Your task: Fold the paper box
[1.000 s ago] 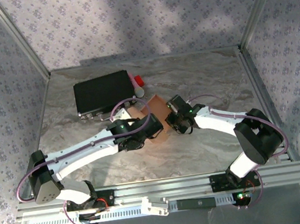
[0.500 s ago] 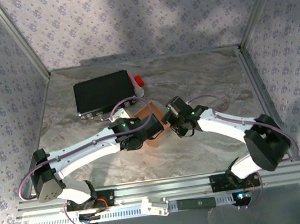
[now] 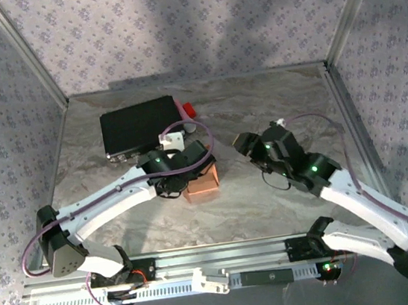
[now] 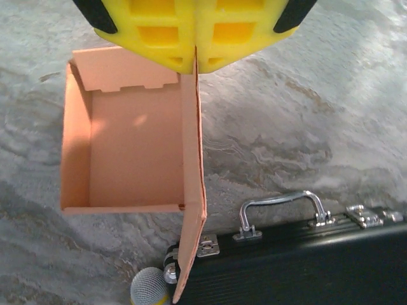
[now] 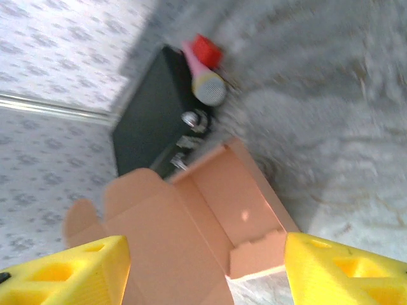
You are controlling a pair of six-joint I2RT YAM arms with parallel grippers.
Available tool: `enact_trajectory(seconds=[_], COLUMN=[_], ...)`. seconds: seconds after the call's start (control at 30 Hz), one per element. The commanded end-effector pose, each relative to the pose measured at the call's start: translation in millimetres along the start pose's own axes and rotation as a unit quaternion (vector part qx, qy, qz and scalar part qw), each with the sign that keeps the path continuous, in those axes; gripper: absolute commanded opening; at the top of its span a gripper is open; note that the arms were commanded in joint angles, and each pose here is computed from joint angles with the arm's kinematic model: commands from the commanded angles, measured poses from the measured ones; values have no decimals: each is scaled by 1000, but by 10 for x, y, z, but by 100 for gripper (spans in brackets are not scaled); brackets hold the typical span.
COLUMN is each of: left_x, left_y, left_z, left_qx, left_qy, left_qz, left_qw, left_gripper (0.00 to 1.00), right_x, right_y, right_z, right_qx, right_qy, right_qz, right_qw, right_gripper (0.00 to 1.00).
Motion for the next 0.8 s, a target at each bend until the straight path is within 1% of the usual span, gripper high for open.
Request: enact_trajectory(seconds=[0.0, 0.1, 0.13, 0.23, 0.33, 0.4, 0.5, 0.6, 0.67, 0.77], left_x=[-154, -168, -169, -212, -224, -215, -211, -208, -237, -325], left_y=[-55, -123, -128, -66, -47, -116, -243, -369, -431, -506], left_z=[-178, -172, -167, -94, 10, 52, 99, 98, 73, 44], left_qx=[74, 152, 166, 155, 125, 134, 164, 201, 224, 239], left_qy=[-5, 32, 44, 84, 126, 140, 143, 137, 123, 102], left_qz=[147, 205, 217, 268, 319, 352, 390, 434, 466, 510], left_qw=[986, 966, 961, 947, 931, 916, 895, 867, 847, 820], left_gripper=[0, 0, 0, 0, 0, 0, 0, 0, 0, 0], right_x=[-157, -207, -223, -219, -213, -201, -175, -169, -163, -133], right_y=[6, -8, -32, -96, -154, -182, -215, -265, -286, -314], right_z=[-27, 22, 37, 103, 140, 153, 173, 198, 216, 256], right_qx=[-23, -28, -27, -35, -31, -28, -27, -16, -12, -10], right_qy=[-24, 9, 13, 39, 54, 59, 68, 72, 78, 88], right_qz=[-104, -156, -163, -188, -217, -240, -262, -270, -270, -267], right_qw=[994, 987, 986, 981, 974, 969, 962, 960, 960, 960], right_gripper=[68, 67, 66, 64, 60, 60, 60, 59, 59, 58])
Point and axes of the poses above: each hand's point on the last joint's axis, 136 mm out from that joint toward the fingers, its own z axis out along the fingers, its own y axis along the line the jaws close on, x = y × z, the point moved 4 cm from there along -z, back along the fingers, and after that the axes turned 2 degrees about z, right-handed, at the moved point
